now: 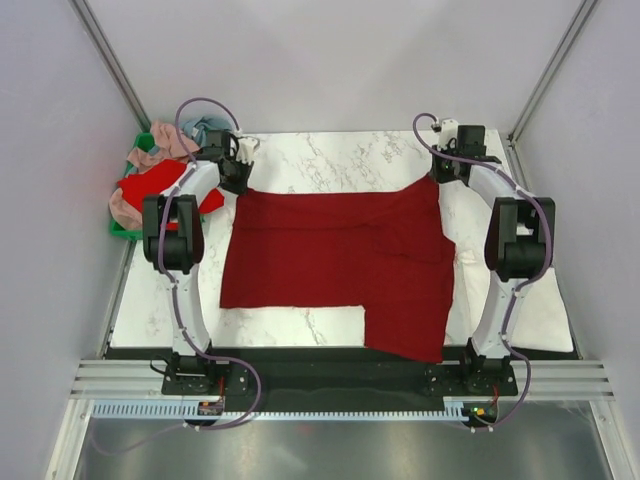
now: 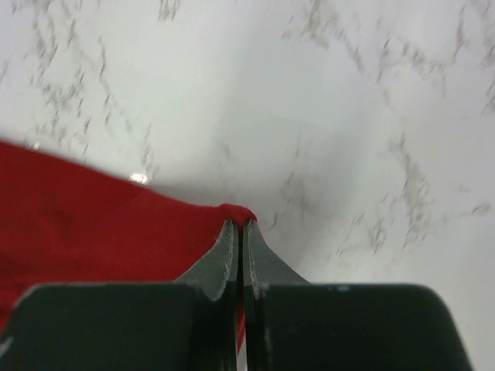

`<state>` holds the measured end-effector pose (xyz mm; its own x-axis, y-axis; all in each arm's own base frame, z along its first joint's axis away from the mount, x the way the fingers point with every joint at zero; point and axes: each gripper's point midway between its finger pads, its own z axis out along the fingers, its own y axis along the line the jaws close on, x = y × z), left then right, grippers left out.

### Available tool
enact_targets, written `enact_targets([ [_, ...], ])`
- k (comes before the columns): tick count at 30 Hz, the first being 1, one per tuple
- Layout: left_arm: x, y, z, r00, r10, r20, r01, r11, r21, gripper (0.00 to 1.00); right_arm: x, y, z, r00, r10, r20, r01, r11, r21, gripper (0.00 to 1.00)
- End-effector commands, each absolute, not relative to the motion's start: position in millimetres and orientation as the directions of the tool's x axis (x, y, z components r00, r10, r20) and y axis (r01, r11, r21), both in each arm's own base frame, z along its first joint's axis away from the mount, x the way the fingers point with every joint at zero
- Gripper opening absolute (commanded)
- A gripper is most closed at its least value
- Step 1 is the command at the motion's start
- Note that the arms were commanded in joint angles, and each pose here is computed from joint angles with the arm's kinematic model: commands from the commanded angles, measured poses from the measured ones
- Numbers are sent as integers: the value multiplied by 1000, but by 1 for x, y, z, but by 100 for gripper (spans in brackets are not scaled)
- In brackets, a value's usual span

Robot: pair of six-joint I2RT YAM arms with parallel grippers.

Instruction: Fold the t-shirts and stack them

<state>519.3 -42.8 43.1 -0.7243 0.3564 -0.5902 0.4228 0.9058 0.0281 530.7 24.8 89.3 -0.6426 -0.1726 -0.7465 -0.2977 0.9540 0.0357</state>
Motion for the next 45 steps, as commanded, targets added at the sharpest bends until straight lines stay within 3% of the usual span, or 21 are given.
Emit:
enact_targets([
  [1,565,-36,84,-650,336,-682,380,921,91,2,585,15,130,-507,-208,-836,-278,958,-70,0],
  [8,599,-28,77,-648,310,-696,320,940,120,2,623,12,93,-508,-210,-835,-228,968,-105,0],
  [9,602,-27,70,-654,304,-692,313,942,118,2,627,23,90,-505,-225,-833,-233,965,-120,4],
  [11,609,-24,73,-644,302,-703,286,947,145,3,637,25,93,-488,-243,-838,-217,964,-153,20],
  [12,610,-25,74,-640,305,-705,285,947,151,3,640,21,101,-477,-241,-845,-190,967,-169,37],
  [15,617,-22,105,-600,301,-741,255,950,180,18,645,3,141,-425,-219,-878,-115,976,-187,53],
  [19,624,-14,146,-545,303,-782,204,952,227,29,628,-27,175,-415,-139,-899,-50,990,-130,56],
  [22,616,-16,154,-544,292,-786,199,956,217,35,600,-35,163,-487,-139,-862,-67,990,-122,54],
  [30,568,-45,99,-661,334,-672,364,926,101,27,531,-17,73,-725,-231,-649,-252,966,-62,43],
  [45,559,-54,78,-674,413,-613,391,903,178,25,487,-13,36,-807,-314,-500,-352,936,-20,38],
])
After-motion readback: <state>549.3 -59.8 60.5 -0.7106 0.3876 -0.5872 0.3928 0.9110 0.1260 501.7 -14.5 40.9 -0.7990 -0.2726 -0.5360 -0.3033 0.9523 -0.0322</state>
